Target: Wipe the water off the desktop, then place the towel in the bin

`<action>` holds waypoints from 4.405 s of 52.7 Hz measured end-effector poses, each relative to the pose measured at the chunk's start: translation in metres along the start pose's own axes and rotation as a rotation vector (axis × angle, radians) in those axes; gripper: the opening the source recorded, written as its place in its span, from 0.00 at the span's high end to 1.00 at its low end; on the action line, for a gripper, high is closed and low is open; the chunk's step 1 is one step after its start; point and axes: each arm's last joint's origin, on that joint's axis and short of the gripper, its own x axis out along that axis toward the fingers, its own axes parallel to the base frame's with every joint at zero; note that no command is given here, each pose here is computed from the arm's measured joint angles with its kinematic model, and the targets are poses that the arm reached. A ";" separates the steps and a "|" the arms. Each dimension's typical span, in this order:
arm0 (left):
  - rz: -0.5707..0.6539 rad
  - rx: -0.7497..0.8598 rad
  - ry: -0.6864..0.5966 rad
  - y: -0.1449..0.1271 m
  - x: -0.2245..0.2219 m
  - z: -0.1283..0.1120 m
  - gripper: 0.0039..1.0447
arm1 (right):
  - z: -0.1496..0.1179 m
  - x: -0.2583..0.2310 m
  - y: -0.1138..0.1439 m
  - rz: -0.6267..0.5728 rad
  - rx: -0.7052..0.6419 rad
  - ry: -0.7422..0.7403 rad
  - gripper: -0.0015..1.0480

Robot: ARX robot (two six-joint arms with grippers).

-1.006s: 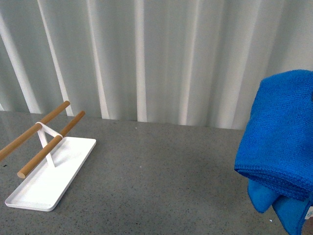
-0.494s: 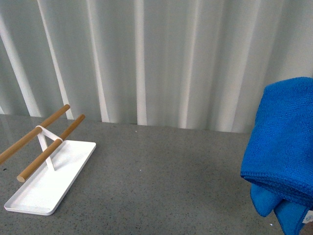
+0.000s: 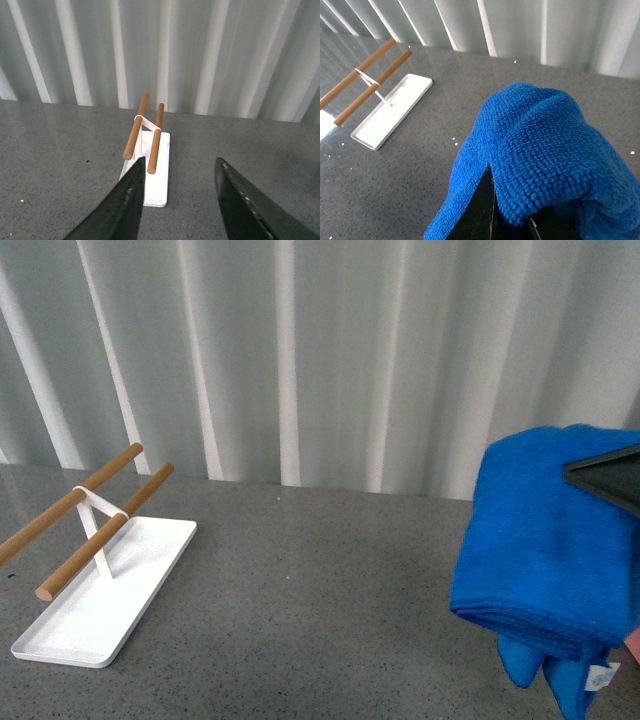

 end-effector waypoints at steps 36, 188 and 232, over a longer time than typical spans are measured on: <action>0.000 0.000 0.000 0.000 0.000 0.000 0.06 | -0.081 0.124 0.005 0.007 0.234 0.530 0.96; 0.001 0.000 0.000 0.000 0.000 0.000 0.06 | 0.112 0.041 -0.094 -0.131 -0.542 0.227 0.96; 0.001 0.000 -0.001 0.000 0.000 0.000 0.06 | 0.075 -0.052 -0.204 -0.443 -0.151 0.227 0.96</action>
